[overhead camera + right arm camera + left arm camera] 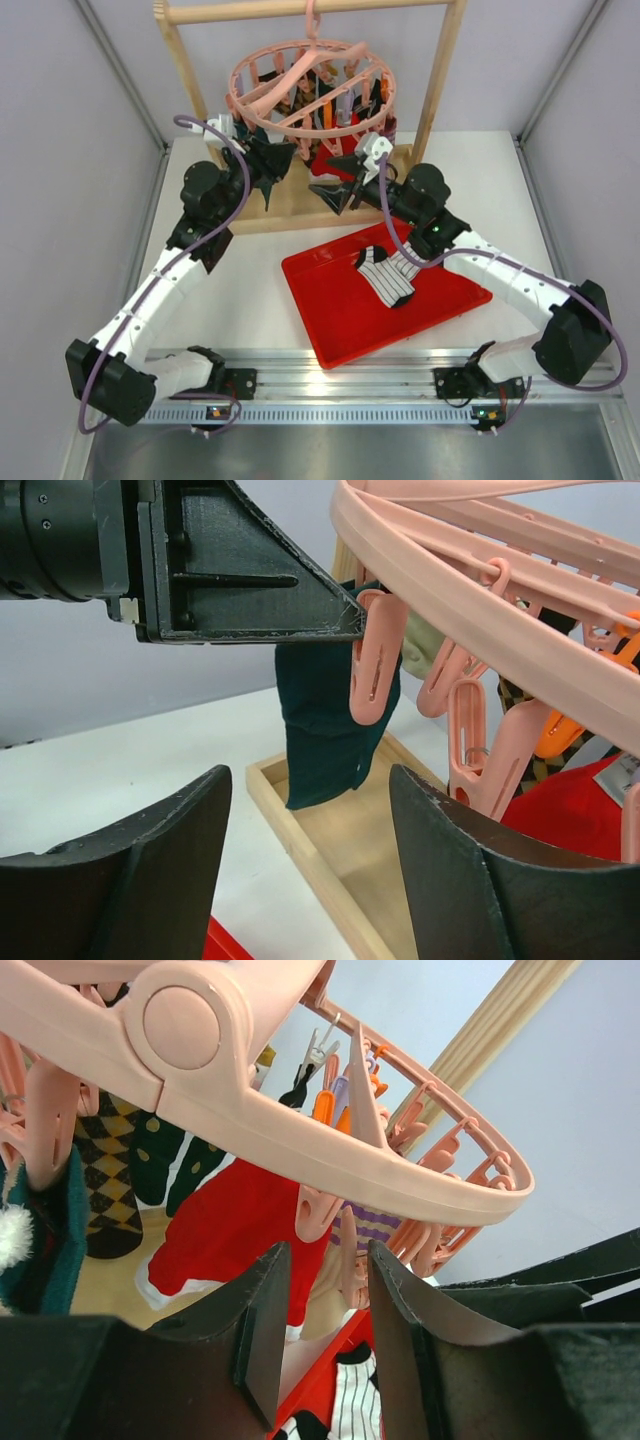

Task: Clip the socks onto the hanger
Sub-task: Open the clamp at the hanger.

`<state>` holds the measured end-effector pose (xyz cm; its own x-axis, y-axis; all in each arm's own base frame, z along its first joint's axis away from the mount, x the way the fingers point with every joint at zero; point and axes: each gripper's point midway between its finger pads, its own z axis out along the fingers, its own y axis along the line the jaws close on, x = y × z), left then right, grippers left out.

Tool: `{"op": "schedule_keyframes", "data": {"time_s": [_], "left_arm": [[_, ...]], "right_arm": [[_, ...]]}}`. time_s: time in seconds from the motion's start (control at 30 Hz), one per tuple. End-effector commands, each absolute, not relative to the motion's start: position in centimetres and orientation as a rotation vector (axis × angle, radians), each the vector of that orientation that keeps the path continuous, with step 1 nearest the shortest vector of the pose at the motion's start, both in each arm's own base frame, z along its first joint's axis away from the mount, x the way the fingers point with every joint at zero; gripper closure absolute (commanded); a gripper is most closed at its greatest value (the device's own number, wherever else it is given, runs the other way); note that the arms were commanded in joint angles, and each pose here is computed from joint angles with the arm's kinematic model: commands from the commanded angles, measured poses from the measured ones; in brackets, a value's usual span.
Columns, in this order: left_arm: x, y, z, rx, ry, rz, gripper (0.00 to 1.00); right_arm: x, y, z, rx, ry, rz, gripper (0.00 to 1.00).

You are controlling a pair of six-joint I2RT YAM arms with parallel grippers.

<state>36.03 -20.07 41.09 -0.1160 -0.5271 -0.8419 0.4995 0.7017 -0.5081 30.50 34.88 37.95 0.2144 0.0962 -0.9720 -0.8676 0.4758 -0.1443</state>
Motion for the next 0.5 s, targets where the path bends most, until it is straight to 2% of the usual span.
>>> {"op": "schedule_keyframes", "data": {"time_s": [0.0,0.47], "left_arm": [[35.7,-20.5,44.0,-0.014,1.352,-0.921,0.58],[36.4,-21.3,45.0,-0.022,1.349,-0.968,0.62]], "right_arm": [[29.8,35.3,41.2,-0.815,1.052,0.819,0.37],[30.9,36.5,42.0,-0.801,1.028,0.851,0.47]]}}
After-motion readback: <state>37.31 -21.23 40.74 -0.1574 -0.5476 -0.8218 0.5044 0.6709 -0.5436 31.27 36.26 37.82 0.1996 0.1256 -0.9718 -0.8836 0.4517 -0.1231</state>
